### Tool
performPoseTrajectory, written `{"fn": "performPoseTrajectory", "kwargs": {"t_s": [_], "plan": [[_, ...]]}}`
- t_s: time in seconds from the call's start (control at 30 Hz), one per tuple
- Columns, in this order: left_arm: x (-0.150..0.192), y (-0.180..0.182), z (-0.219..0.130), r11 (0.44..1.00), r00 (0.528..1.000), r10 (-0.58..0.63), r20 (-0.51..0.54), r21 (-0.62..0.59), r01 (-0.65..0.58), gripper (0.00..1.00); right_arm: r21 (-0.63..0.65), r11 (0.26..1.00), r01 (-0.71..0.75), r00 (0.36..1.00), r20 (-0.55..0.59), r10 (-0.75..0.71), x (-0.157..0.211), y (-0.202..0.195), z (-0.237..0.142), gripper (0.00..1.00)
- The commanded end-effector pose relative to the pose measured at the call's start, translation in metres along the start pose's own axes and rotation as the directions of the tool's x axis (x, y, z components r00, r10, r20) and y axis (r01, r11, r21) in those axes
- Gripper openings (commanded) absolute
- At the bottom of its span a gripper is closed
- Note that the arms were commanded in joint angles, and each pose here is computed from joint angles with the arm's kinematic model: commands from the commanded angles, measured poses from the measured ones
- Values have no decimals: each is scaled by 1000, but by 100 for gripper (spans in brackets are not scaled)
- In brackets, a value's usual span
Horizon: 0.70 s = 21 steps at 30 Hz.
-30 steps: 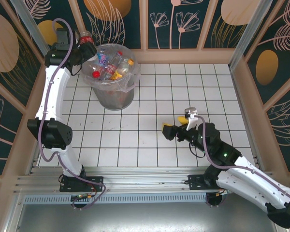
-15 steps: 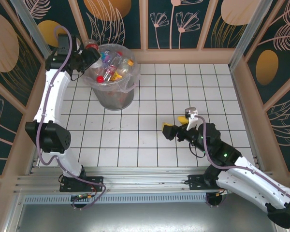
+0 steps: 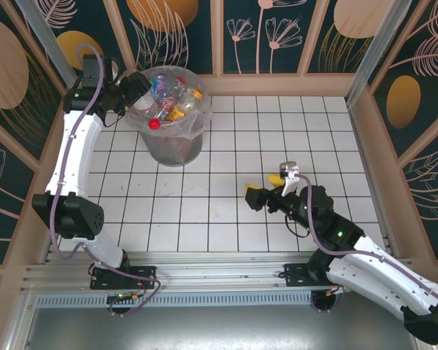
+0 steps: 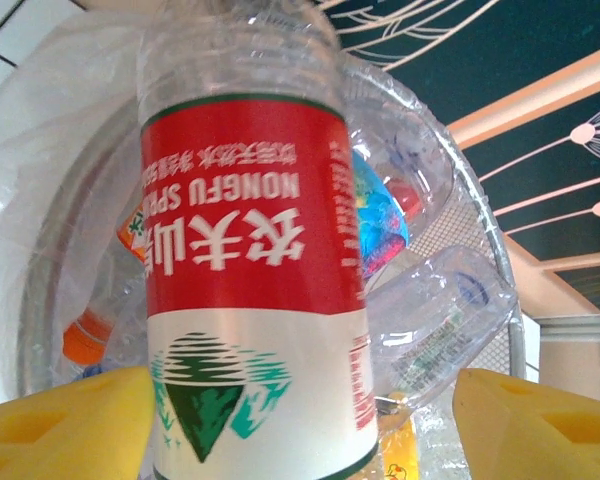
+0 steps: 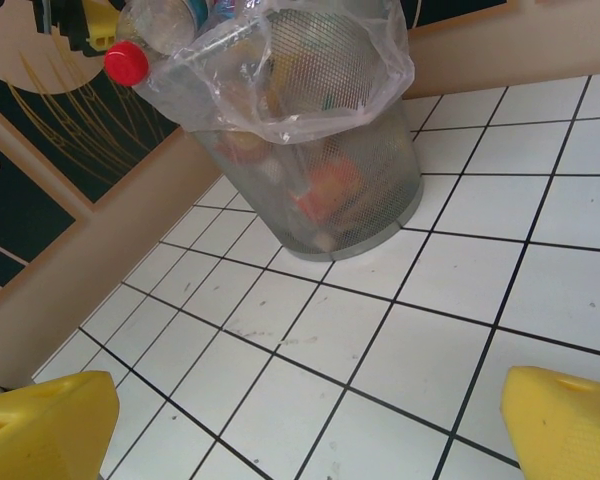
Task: Put the plastic bottles in the bin
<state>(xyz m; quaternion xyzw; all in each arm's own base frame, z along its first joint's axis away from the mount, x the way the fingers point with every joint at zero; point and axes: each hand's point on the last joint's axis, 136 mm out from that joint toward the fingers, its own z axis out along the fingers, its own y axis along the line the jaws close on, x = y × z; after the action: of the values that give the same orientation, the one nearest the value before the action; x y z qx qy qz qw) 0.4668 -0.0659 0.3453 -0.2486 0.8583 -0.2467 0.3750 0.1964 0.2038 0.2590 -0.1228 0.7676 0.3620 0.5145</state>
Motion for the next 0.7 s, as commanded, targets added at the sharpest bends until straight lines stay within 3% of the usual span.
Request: {"fn": "performPoseTrajectory", "kwargs": {"t_s": [0.0, 0.17, 0.27, 0.47, 0.67], "plan": [[-8, 8, 0, 996, 999, 49, 18, -77, -48, 81, -15, 1000, -13, 1000, 17, 13, -2, 1, 1, 99], [-25, 22, -5, 970, 990, 133, 44, -209, -121, 82, -12, 1000, -12, 1000, 16, 12, -2, 1, 1, 99], [-26, 26, 4, 965, 989, 145, 33, -227, -134, 77, -11, 1000, -7, 1000, 14, 7, -2, 1, 1, 99], [-21, 23, 16, 973, 992, 127, 10, -197, -122, 64, -2, 1000, -4, 1000, 19, 4, -4, 0, -1, 99], [-12, 19, 20, 983, 994, 104, -16, -151, -105, 59, -5, 1000, -2, 1000, 7, 2, -2, 1, 3, 99]]}}
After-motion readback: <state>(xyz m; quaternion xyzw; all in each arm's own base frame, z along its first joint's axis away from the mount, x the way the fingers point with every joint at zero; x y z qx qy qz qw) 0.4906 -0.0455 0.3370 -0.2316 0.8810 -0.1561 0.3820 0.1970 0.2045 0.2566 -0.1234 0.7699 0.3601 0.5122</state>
